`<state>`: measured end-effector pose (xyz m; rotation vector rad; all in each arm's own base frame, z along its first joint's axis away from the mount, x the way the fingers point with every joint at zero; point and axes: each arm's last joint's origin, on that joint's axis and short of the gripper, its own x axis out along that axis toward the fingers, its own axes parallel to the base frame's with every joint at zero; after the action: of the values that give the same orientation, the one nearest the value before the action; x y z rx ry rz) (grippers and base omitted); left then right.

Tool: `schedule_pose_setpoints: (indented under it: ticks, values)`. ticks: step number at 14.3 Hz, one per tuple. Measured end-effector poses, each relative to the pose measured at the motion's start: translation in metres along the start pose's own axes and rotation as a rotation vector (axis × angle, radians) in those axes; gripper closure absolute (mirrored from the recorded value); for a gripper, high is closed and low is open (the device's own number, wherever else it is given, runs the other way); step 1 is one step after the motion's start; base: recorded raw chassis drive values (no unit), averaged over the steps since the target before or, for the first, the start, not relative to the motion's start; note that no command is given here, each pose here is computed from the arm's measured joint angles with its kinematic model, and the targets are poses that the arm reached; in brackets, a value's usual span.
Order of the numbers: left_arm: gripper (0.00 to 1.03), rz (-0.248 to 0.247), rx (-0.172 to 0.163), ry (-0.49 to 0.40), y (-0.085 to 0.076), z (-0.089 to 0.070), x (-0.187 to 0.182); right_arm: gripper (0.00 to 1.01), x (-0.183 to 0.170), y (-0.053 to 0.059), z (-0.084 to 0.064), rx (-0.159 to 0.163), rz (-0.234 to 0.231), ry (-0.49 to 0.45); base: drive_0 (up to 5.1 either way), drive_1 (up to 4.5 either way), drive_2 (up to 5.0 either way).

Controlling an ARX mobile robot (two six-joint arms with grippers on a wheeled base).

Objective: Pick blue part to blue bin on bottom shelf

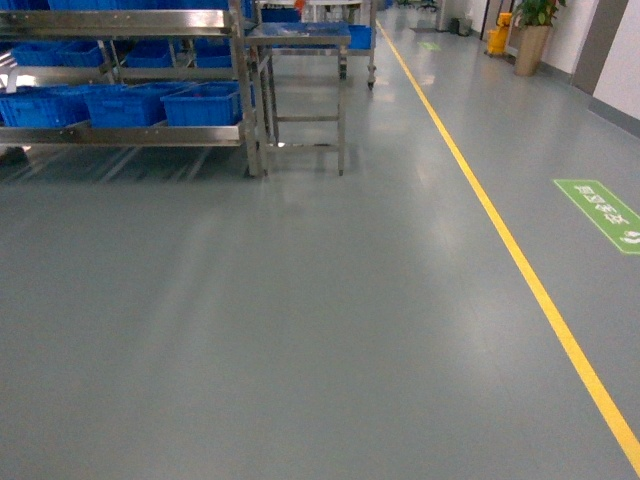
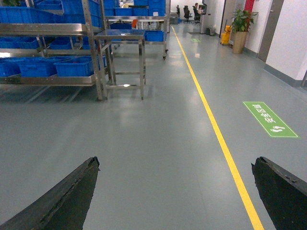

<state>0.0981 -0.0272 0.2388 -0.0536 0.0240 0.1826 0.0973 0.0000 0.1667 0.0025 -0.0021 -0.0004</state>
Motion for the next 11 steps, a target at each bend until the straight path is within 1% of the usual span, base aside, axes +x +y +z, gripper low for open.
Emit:
schedule_pose_setpoints:
  ticks: [11]
  values:
    - [0.6, 0.0, -0.002, -0.002, -0.0001, 0.0002, 0.0, 0.03, 0.0, 0.0, -0.0001, 0.0, 0.0, 0.001, 0.0, 4.03, -4.1]
